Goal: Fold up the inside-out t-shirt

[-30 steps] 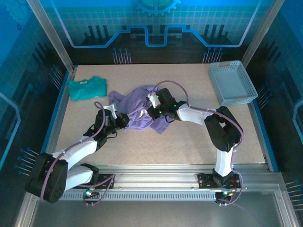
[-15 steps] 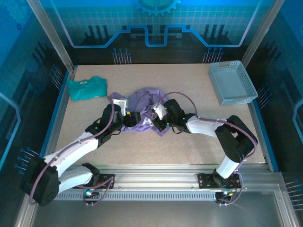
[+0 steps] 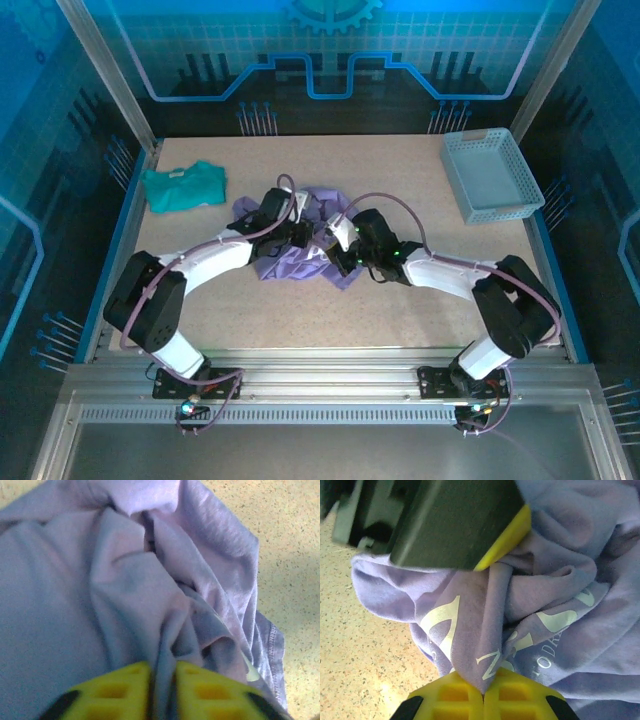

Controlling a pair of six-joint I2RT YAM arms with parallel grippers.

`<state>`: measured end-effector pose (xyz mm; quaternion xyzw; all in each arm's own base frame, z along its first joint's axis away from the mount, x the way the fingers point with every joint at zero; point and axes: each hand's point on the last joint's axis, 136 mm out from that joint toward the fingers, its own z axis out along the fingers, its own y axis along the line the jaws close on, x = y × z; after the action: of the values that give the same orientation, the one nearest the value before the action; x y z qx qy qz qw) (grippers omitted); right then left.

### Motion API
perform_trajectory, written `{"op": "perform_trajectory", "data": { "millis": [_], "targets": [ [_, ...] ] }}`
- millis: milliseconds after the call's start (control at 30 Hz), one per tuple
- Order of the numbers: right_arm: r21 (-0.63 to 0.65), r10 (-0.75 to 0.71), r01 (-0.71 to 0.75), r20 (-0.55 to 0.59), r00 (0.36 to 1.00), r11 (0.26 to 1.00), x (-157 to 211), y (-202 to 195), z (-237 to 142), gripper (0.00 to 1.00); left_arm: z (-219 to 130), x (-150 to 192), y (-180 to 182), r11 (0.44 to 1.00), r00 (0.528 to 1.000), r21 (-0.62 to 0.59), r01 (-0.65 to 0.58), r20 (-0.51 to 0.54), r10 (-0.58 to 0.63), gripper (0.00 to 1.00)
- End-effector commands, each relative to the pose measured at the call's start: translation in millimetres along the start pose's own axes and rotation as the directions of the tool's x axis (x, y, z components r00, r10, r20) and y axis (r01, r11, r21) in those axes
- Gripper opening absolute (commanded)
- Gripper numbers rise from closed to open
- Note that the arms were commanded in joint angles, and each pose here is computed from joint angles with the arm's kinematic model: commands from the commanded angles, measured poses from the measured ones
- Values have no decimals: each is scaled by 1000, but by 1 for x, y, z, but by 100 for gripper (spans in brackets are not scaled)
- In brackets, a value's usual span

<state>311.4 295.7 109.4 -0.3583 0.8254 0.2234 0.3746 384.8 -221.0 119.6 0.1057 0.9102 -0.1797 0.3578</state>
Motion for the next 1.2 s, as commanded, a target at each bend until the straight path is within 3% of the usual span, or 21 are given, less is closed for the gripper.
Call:
{"op": "perform_trajectory", "data": {
  "millis": [0, 100, 167, 267, 333, 467, 567, 667, 800, 933, 1033, 1100, 1167],
  "targets": [
    [99, -58, 55, 29, 998, 994, -18, -15, -29, 0, -23, -39, 0, 996, 993, 44, 78, 86, -82, 2],
    [151, -118, 99, 118, 986, 984, -50, -21, -70, 0, -69, -86, 5, 953, 935, 213, 215, 237, -264, 0],
    [173, -184, 153, 177, 967, 973, -67, -16, -100, 0, -106, -117, 12, 903, 867, 334, 269, 325, -378, 0],
    [157, -218, 187, 218, 951, 970, -63, -4, -120, 1, -150, -145, 7, 827, 796, 496, 263, 373, -477, 0],
    [138, -212, 185, 213, 954, 973, -48, 2, -116, 2, -168, -154, -2, 791, 779, 566, 231, 380, -499, 0],
    [190, -140, 121, 93, 986, 974, -8, -14, -92, 9, -180, -156, -21, 724, 785, 665, 182, 345, -514, 0],
    [183, -178, 168, 38, 983, 969, 0, -8, -85, 23, -177, -150, -26, 707, 804, 687, 170, 317, -502, 0],
    [129, -238, 225, 96, 967, 966, -17, 12, -88, 37, -173, -141, -27, 719, 820, 677, 157, 317, -478, 0],
    [35, -199, 196, 222, 955, 980, -52, 21, -89, 46, -169, -132, -24, 735, 831, 658, 163, 311, -462, 0],
    [-2, -204, 211, 245, 948, 978, -75, 18, -66, 53, -168, -129, -24, 742, 837, 650, 162, 308, -453, 0],
    [-55, -152, 175, 291, 945, 983, -97, 11, -57, 64, -167, -127, -25, 747, 841, 644, 161, 307, -446, 0],
    [-86, -134, 166, 298, 945, 982, -105, 11, -46, 65, -168, -126, -25, 750, 843, 642, 158, 308, -441, 0],
    [-95, -112, 146, 301, 947, 985, -114, 9, -37, 54, -168, -125, -24, 758, 843, 633, 158, 314, -437, 0]
  ]
}}
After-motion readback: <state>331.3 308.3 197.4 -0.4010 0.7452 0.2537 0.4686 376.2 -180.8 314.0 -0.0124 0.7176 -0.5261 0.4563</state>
